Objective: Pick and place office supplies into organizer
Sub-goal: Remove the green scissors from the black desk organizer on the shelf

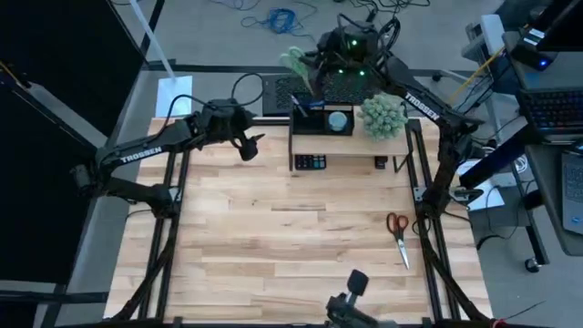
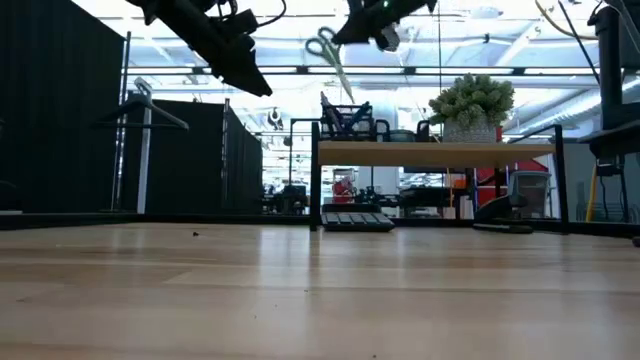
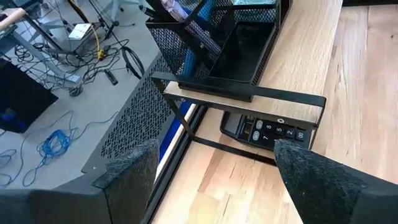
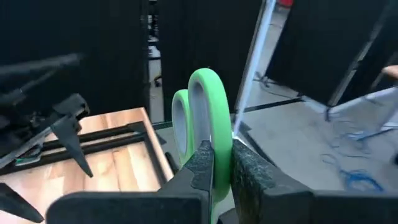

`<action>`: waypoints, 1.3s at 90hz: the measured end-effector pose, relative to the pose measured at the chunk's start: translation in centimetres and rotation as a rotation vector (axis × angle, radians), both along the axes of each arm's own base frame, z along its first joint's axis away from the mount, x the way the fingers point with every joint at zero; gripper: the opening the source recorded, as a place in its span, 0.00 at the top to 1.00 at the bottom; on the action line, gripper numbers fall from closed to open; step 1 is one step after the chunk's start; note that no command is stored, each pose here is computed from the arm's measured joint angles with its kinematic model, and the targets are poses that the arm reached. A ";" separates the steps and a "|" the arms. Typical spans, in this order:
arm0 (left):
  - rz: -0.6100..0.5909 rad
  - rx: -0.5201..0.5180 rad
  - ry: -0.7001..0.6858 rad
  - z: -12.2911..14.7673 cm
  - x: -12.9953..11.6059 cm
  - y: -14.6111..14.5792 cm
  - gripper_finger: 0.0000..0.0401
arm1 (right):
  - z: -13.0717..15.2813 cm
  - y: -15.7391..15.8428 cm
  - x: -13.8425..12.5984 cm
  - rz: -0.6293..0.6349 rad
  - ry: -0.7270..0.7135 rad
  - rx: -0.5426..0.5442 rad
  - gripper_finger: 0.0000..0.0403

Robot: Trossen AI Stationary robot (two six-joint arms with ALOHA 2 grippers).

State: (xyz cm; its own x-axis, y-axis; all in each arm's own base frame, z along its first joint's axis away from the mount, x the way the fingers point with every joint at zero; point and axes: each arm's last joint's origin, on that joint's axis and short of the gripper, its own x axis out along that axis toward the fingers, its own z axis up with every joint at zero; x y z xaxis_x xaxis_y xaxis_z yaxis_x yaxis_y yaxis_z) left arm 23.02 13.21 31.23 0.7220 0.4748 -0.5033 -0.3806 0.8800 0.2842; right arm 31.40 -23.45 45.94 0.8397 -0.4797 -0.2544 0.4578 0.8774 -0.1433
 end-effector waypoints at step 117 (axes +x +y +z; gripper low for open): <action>0.030 0.008 0.003 0.0 0.0 0.1 0.23 | -17.3 31.8 -1.9 -0.666 0.894 0.727 0.97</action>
State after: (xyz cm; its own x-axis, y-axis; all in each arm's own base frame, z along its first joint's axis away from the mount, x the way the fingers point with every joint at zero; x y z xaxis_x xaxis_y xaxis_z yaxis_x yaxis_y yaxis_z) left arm 22.98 13.29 31.24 0.7060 0.5003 -0.5013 -0.4057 0.8659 0.2926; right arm 29.53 8.34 28.68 -0.0895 -0.2519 -0.9636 0.8211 0.5289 -0.2145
